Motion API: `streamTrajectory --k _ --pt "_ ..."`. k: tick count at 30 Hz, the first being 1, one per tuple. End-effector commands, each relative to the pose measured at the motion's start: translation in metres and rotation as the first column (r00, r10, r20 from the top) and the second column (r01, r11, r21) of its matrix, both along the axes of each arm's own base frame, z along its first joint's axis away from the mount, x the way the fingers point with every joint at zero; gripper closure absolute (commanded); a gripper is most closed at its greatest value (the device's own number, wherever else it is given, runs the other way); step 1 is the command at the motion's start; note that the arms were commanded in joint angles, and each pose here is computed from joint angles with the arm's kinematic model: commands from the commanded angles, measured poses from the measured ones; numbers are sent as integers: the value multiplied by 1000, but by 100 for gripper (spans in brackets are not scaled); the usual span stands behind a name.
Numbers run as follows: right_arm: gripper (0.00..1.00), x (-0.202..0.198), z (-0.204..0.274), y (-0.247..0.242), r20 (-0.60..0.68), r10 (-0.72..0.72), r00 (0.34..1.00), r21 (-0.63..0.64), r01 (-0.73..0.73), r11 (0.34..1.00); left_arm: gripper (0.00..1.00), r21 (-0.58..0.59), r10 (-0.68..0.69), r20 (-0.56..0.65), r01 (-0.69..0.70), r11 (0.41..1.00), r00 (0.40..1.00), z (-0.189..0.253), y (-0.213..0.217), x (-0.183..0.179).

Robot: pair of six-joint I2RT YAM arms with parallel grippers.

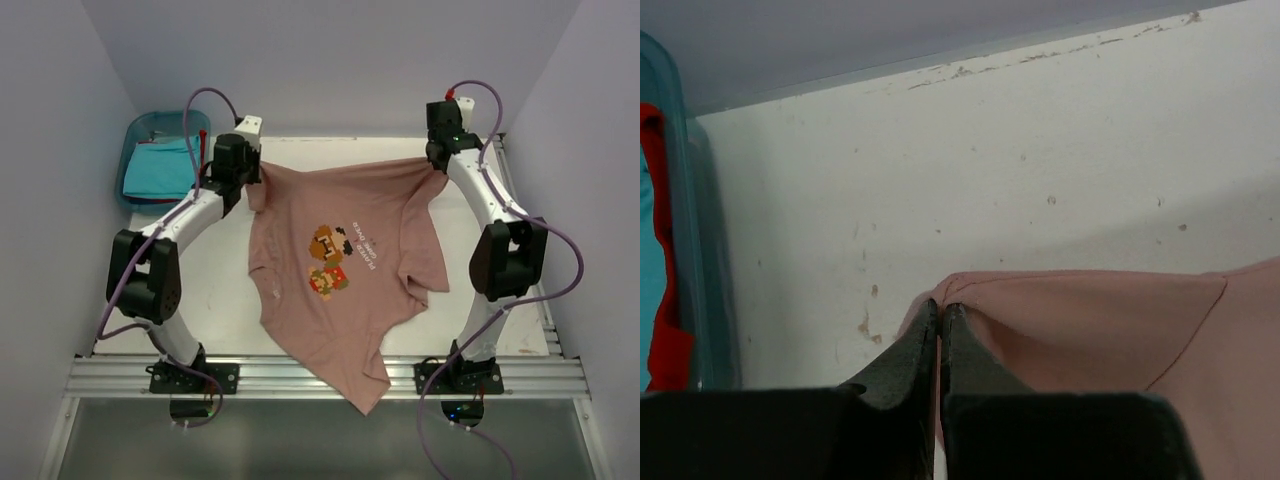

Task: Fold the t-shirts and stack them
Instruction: Flatten out the tshirt

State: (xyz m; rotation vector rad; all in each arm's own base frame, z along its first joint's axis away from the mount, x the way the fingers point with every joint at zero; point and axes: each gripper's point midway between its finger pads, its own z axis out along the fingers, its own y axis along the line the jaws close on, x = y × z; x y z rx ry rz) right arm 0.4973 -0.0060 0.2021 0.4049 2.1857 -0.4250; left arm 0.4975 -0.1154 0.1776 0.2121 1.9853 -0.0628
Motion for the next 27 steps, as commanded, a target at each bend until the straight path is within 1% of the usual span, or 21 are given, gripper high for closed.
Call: streamTrajectory --k 1,4,6,7,8,9,10,11,12,13,14,15,16,17,18,19,21,22,24,26,27 --pt "100 19 16 -24 76 -101 992 -23 103 994 100 1 8 78 -8 1000 997 15 7 34" --pt "100 30 20 -31 95 -130 987 -37 134 990 100 -4 -6 71 6 1000 997 9 1 52" --pt "100 40 32 -34 128 -147 981 -34 152 988 100 -13 -13 96 15 1000 995 19 -4 68" --pt "100 44 22 -38 103 -159 982 -47 165 985 100 -6 -21 52 22 1000 998 -1 -7 74" --pt "100 48 22 -40 106 -172 979 -49 177 983 100 -15 -26 85 28 1000 996 16 -11 88" --pt "100 56 36 -40 139 -175 975 -39 182 982 100 -17 -30 86 32 999 996 16 -14 95" --pt "100 62 34 -40 141 -180 974 -40 187 982 100 -16 -41 60 42 999 997 2 -17 102" --pt "100 71 23 -39 128 -180 975 -46 187 981 100 -25 -40 109 43 999 993 23 -20 116" --pt "100 79 31 -40 159 -194 968 -38 202 979 100 -33 -37 122 41 999 992 29 -22 123" --pt "93 84 30 -40 168 -202 965 -34 211 977 96 -51 -29 113 35 998 993 24 -25 130" --pt "82 89 20 -40 163 -214 963 -29 221 975 84 -80 -19 178 33 996 984 56 -28 141" --pt "66 96 26 -36 195 -204 959 -5 209 978 67 -97 -12 203 33 995 979 69 -29 144" --pt "47 100 27 -34 207 -189 960 10 192 981 29 -136 6 224 26 990 975 84 -30 144" --pt "19 99 41 -31 238 -175 955 25 175 984 18 -153 16 247 23 988 969 98 -29 142" --pt "5 99 39 -30 254 -169 952 36 166 986 0 -166 21 271 25 986 962 110 -29 139" --pt "1 96 48 -29 279 -166 946 44 160 986 0 -187 18 332 47 981 943 143 -30 129" --pt "1 82 70 -29 347 -151 926 58 140 989 0 -187 6 339 62 980 941 146 -29 116" --pt "1 76 75 -26 362 -135 923 66 119 991 0 -196 4 373 74 978 928 168 -27 103" --pt "1 55 87 -22 388 -103 916 71 81 994 0 -194 -1 339 70 979 941 153 -25 89" --pt "1 40 72 -11 346 -43 937 72 19 997 0 -211 -38 300 105 972 953 139 -28 65" --pt "1 27 77 -12 342 -40 939 74 15 997 2 -234 -55 286 125 964 957 139 -31 53"
